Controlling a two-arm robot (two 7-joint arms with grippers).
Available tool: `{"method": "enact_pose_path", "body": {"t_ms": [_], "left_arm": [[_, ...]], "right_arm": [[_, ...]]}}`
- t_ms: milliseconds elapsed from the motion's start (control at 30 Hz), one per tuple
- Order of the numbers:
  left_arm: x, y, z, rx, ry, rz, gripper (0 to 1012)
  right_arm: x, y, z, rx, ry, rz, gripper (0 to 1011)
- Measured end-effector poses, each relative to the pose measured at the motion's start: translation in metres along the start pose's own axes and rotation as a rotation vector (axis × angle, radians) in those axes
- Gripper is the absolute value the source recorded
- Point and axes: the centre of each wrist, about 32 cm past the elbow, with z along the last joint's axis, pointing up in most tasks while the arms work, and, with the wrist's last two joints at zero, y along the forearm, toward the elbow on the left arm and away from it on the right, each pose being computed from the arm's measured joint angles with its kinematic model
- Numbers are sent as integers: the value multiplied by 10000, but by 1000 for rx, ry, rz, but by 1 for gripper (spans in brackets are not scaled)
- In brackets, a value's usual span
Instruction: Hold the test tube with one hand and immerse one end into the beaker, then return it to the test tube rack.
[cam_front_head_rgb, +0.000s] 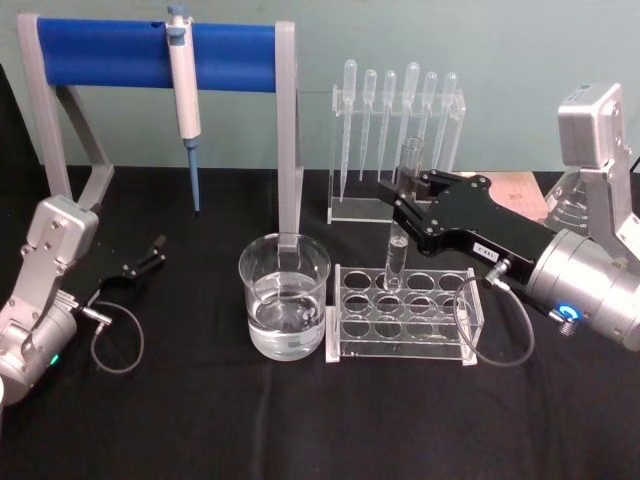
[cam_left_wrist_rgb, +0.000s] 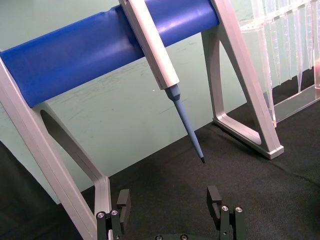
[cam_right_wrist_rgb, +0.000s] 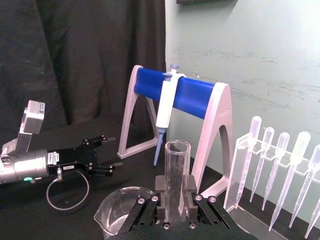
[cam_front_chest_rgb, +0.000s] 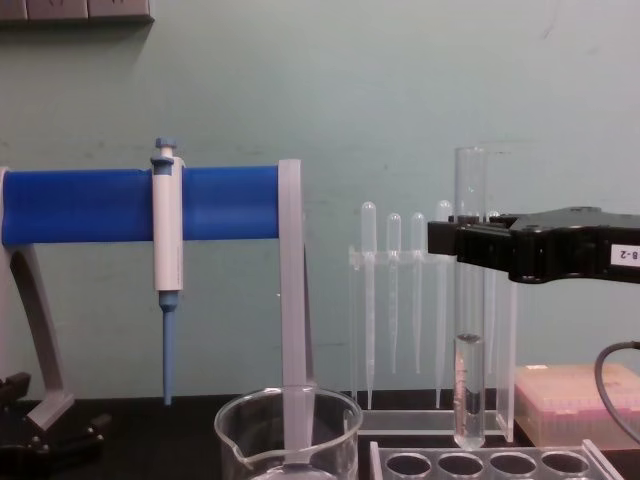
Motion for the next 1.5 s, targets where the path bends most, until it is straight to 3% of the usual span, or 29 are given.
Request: {"method": "enact_pose_path", "body": {"t_ms": [1500], "left_arm": [[0,0,0,0,0,0,1000]], "right_arm": [[2,4,-1,-2,0,2,225]]}}
